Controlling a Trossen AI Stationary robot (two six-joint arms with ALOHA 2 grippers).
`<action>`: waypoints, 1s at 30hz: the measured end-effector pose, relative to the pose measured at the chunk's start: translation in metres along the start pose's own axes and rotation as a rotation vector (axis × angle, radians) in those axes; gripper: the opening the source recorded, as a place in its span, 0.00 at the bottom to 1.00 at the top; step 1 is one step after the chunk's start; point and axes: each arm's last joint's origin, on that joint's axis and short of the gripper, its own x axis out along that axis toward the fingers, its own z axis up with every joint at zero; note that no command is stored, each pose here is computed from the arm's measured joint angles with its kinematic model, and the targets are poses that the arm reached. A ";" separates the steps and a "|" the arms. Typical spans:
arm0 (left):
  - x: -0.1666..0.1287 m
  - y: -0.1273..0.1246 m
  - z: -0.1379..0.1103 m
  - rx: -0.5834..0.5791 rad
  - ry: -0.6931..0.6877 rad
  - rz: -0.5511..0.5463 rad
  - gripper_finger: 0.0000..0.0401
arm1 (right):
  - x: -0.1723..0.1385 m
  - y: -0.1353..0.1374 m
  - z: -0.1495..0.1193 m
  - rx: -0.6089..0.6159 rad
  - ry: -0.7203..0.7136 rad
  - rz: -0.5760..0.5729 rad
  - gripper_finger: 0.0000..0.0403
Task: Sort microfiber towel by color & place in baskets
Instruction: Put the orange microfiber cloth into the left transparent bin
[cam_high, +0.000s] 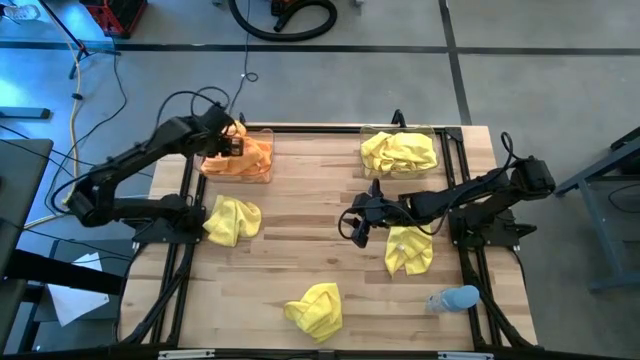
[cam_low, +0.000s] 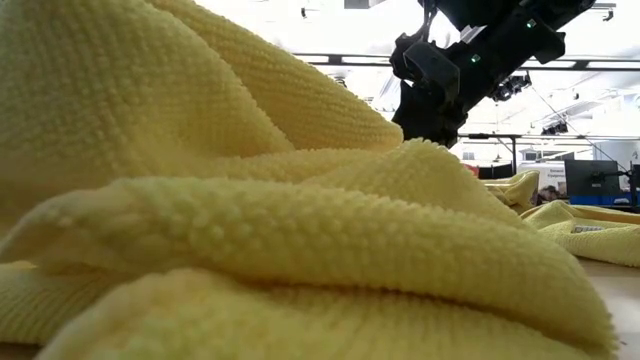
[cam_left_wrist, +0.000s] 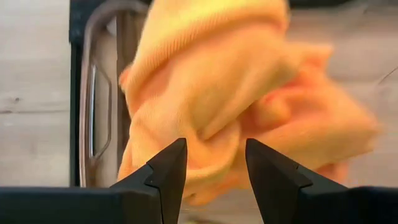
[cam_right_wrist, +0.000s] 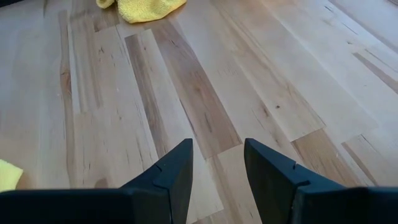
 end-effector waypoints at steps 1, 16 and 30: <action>-0.004 0.000 0.002 -0.022 -0.030 -0.012 0.38 | 0.000 0.000 0.000 0.000 0.000 0.000 0.34; 0.085 -0.041 0.024 0.041 0.025 0.066 0.36 | 0.000 0.000 0.000 -0.008 0.000 0.000 0.34; 0.145 -0.051 0.023 -0.017 0.096 0.171 0.36 | 0.000 0.000 0.000 -0.008 0.000 0.000 0.34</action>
